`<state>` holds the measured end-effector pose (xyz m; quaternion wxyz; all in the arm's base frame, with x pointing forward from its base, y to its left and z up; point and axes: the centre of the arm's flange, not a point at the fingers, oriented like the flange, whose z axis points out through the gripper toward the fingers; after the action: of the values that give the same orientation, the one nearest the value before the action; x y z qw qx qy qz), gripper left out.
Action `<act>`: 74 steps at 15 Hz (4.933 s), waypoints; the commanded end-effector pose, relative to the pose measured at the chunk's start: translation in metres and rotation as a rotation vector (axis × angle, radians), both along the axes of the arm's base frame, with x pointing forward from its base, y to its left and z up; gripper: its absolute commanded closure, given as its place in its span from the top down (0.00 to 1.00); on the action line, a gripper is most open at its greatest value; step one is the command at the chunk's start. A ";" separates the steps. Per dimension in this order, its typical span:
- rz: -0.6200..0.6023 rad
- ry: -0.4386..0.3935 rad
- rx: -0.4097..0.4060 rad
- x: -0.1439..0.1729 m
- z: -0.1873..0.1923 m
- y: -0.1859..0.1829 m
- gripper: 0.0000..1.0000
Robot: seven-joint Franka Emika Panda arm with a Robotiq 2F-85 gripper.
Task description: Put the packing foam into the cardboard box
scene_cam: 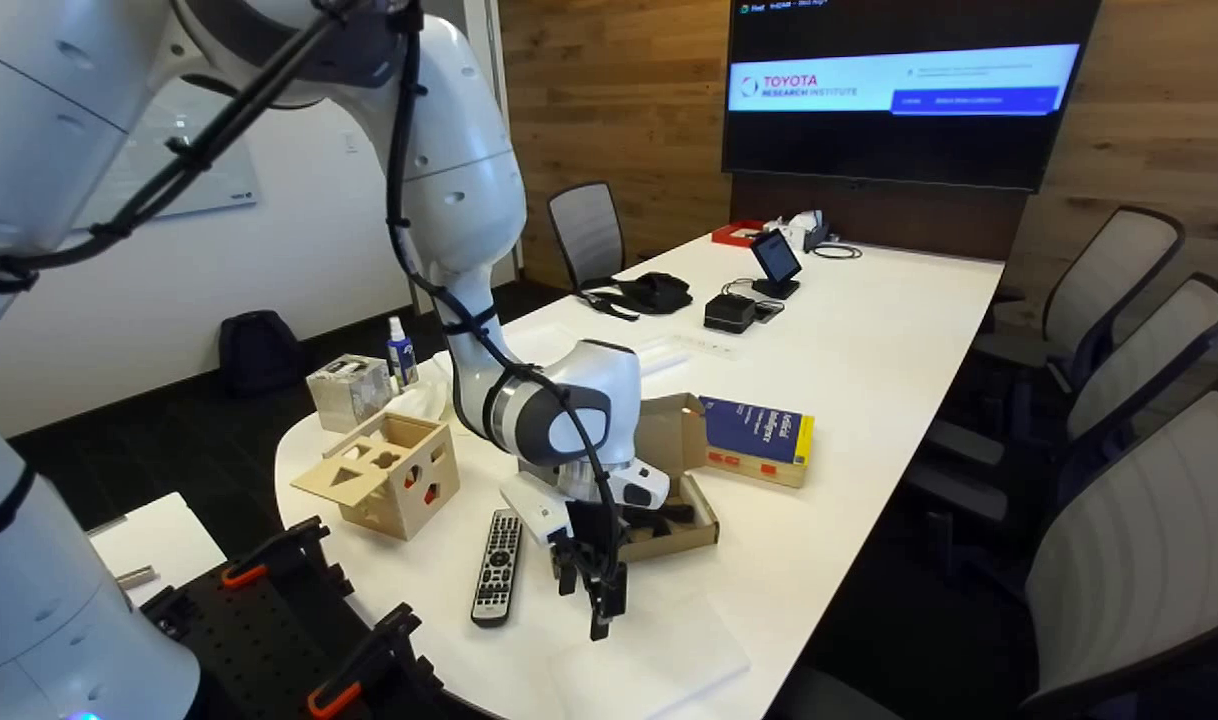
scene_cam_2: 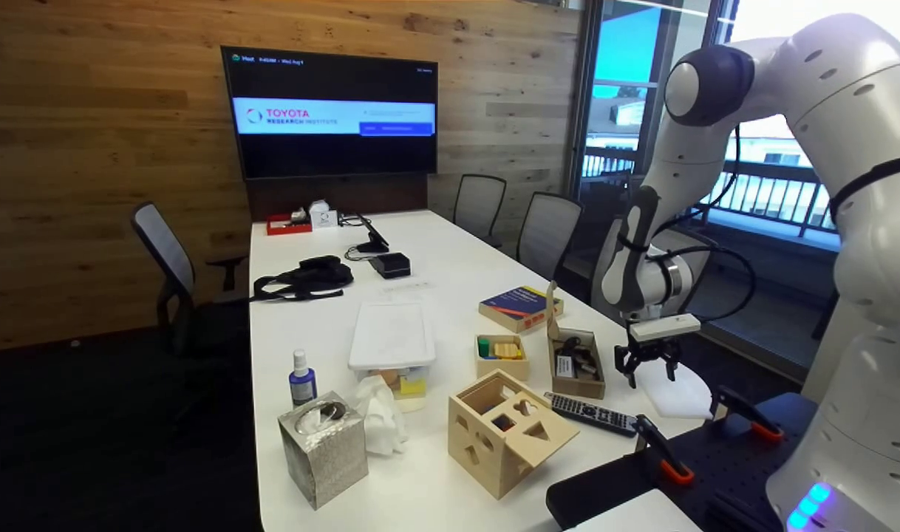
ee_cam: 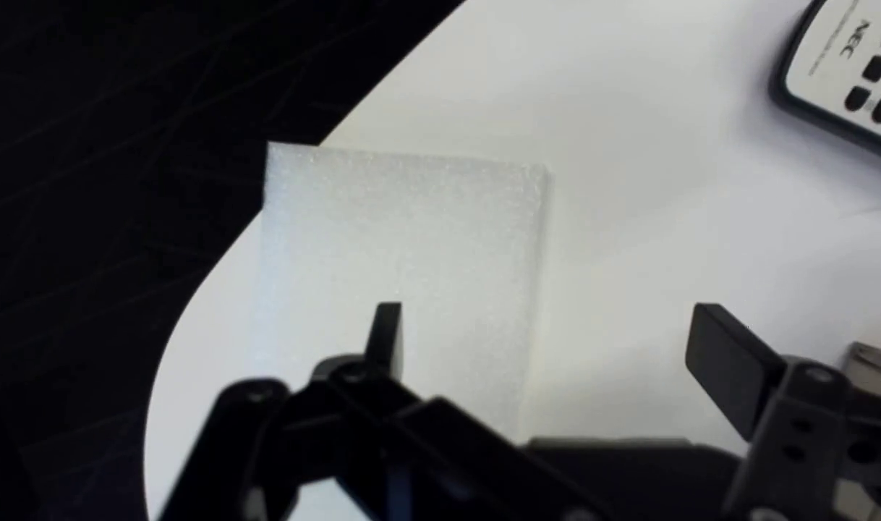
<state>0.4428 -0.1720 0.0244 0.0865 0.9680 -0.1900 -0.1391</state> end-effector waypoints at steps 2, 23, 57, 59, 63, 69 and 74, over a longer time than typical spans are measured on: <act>-0.050 -0.049 -0.039 0.011 -0.027 -0.019 1.00; -0.106 -0.049 -0.059 0.018 -0.059 -0.047 0.32; 0.089 -0.536 0.155 0.062 0.098 -0.004 0.00; 0.091 -0.612 0.228 0.060 0.091 -0.010 0.00; 0.140 -0.707 0.384 0.075 0.080 -0.011 0.00; 0.178 -0.710 0.593 0.079 0.040 -0.022 0.00; 0.191 -0.679 0.751 0.076 -0.004 -0.020 0.00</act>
<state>0.5085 -0.1894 0.0367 -0.2779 0.9487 -0.0709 0.1330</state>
